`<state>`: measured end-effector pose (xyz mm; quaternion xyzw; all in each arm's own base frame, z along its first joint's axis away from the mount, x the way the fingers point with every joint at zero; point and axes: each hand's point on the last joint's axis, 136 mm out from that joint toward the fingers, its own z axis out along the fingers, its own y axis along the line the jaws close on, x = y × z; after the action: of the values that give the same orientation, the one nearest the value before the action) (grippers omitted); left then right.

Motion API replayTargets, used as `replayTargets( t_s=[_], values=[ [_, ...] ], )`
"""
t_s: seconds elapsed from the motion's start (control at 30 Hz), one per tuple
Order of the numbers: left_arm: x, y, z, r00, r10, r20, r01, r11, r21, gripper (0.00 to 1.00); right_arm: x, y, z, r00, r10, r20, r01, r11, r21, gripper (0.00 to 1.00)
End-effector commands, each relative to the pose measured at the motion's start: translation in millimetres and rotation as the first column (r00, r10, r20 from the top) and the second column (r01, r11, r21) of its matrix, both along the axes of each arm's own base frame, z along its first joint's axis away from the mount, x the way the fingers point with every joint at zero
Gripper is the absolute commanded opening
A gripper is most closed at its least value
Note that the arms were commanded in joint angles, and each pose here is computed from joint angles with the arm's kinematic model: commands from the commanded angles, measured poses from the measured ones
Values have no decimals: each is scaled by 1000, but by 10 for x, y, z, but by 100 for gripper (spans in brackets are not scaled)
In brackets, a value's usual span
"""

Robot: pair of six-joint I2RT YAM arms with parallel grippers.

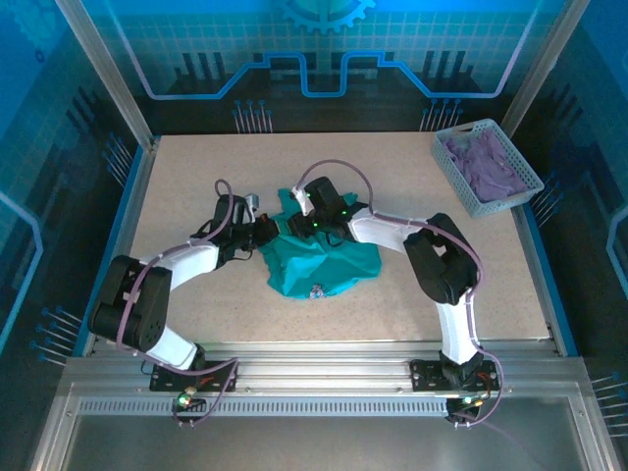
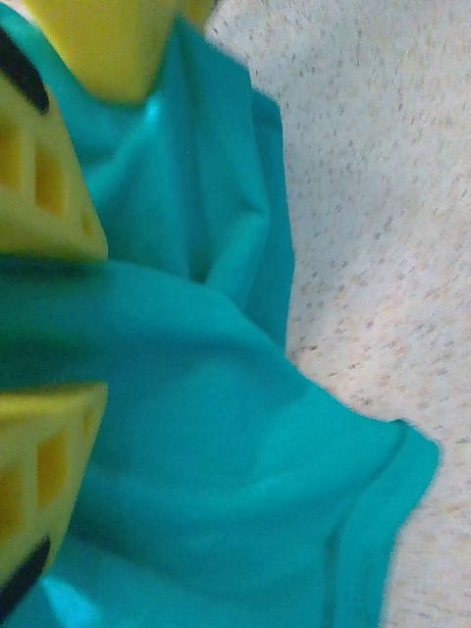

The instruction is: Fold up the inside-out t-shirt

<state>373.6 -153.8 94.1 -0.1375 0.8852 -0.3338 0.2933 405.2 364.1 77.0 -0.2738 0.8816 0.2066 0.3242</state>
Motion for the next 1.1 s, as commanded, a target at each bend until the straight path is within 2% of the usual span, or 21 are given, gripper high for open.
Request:
replayTargets(
  t_s=[0.0,0.1,0.23,0.37,0.5,0.63,0.77,0.83,0.97,1.07],
  values=[
    [-14,41,195,998,-4,67,3,1000,10,0,78,-65,100,999,-37,-11,37,999,-1,12],
    [-43,18,428,993,-19,120,20,1000,-8,0,106,-238,420,997,-71,29,69,995,65,0],
    [-117,-86,943,972,-53,229,65,997,-47,0,7,-539,984,992,-101,78,86,981,174,0],
    [-308,-277,1635,913,-112,393,127,992,-11,0,-178,-911,1463,981,-138,137,105,968,229,0],
    [-532,-450,2260,831,-165,531,164,985,49,0,-375,-1279,1771,963,-186,193,142,965,220,0],
    [-698,-677,2611,768,-231,598,227,970,84,0,-514,-1609,1831,947,-231,221,209,970,121,1],
    [-756,-997,2570,760,-305,574,302,948,104,0,-587,-2002,1778,915,-319,247,335,942,-22,21],
    [-766,-1155,2497,766,-330,552,333,938,99,0,-680,-2107,1811,900,-336,278,358,933,-31,33],
    [-768,-1402,2318,782,-370,501,367,924,109,0,-1089,-2018,1845,898,-281,337,293,956,17,44],
    [-726,-1468,2202,803,-376,463,359,924,129,0,-1476,-1703,1704,924,-191,331,178,982,70,48]
  ],
)
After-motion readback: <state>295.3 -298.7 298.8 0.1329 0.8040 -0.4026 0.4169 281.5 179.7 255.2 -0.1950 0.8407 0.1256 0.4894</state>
